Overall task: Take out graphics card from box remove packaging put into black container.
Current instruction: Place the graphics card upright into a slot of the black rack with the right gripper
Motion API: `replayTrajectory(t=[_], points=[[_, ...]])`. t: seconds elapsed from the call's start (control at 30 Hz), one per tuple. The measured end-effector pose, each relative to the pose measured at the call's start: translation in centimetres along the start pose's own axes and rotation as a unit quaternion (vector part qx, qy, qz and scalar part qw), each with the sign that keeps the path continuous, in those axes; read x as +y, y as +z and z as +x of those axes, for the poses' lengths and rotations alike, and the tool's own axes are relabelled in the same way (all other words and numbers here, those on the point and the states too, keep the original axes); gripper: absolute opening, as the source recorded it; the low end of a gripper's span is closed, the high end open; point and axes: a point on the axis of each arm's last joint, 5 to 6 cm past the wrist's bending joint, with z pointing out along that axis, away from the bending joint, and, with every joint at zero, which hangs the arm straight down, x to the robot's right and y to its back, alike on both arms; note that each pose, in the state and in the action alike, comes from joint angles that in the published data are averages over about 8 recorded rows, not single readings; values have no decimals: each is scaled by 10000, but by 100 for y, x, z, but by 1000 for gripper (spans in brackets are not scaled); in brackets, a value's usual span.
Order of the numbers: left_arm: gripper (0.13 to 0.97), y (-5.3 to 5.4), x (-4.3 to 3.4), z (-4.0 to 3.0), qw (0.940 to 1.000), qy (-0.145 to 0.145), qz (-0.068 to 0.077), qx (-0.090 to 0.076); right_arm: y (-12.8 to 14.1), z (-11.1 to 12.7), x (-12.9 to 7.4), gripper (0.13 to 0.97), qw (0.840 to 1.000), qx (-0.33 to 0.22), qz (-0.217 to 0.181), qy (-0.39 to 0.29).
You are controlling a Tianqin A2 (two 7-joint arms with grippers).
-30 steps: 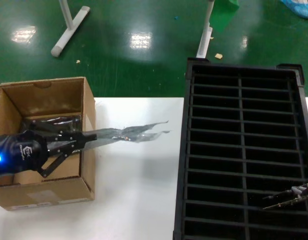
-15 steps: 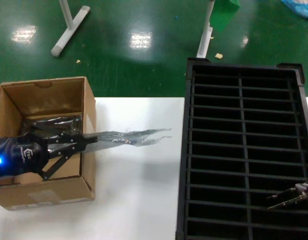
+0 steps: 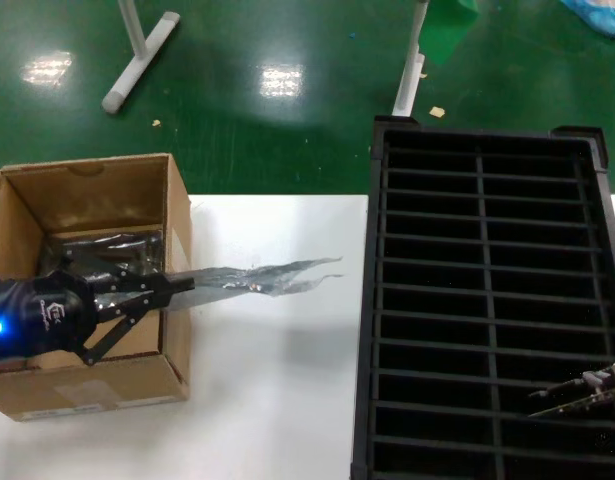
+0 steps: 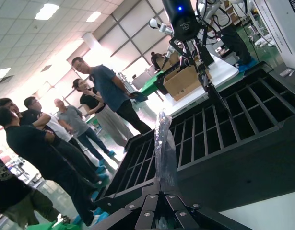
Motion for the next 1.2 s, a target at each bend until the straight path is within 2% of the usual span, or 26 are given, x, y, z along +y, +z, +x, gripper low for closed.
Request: replayTrajectory(t=[0.77,1.2], points=[[142,-15,23,36,10000,-48,-59,-31,108,-23,-150,196,9981,-181,217,549],[142,-15,37,45,9999,-66,-89,-56,42,38,-141,196,9964,-349,22,766]])
